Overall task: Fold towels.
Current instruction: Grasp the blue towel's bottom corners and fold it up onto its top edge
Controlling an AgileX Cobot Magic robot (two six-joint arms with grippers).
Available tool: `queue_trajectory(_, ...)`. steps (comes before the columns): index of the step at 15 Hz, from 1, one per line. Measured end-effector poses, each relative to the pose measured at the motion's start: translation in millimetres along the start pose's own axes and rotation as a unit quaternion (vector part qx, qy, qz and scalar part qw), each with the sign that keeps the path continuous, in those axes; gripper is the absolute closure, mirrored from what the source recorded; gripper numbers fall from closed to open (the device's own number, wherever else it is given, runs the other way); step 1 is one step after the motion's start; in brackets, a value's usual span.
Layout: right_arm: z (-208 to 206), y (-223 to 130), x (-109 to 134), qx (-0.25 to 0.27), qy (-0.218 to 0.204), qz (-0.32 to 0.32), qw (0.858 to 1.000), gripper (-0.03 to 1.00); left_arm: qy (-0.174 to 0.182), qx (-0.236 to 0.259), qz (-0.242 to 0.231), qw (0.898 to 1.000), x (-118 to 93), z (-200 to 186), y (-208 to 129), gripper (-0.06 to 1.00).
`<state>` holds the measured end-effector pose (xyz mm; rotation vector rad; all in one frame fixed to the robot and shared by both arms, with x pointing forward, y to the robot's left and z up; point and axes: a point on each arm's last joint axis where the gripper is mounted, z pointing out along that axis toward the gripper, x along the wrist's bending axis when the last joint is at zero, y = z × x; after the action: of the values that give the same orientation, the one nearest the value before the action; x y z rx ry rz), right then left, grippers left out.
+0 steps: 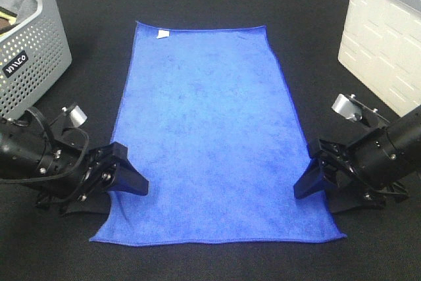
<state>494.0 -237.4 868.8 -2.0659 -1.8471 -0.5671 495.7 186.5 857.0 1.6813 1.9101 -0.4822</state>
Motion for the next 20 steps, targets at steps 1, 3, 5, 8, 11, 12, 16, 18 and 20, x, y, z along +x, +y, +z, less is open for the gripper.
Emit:
queue_trajectory(1,2,2,1,0.005,0.009,0.009,1.0,0.34,0.001,0.001,-0.005,1.0,0,1,1,0.31)
queue_trajectory(3,9,6,1,0.017,0.022,0.02,0.999,0.43,0.014,-0.001,-0.014,1.0,4,4,1,0.53)
queue_trajectory(5,11,6,-1,0.016,0.017,0.013,1.0,0.6,0.021,0.002,-0.014,1.0,7,6,0,0.74)
queue_trajectory(8,14,7,-4,0.014,0.006,0.011,1.0,0.97,0.031,0.009,0.002,0.999,9,6,-1,0.94)
queue_trajectory(11,11,6,-3,0.01,0.007,0.01,1.0,0.97,0.035,0.039,0.004,0.999,9,4,-6,0.94)
queue_trajectory(12,8,6,-1,0.005,0.004,0.003,1.0,0.97,0.042,0.045,0.01,0.998,8,1,-7,0.94)
queue_trajectory(16,-12,3,11,-0.002,0.014,-0.008,1.0,0.97,0.06,0.042,0.036,0.997,-2,-19,-8,0.94)
queue_trajectory(18,-20,-10,13,0.006,0.014,-0.011,1.0,0.97,0.071,0.063,0.045,0.994,-5,-30,-14,0.94)
queue_trajectory(20,-24,-26,11,0.013,0.014,-0.006,1.0,0.97,0.076,0.078,0.042,0.993,-3,-38,-29,0.94)
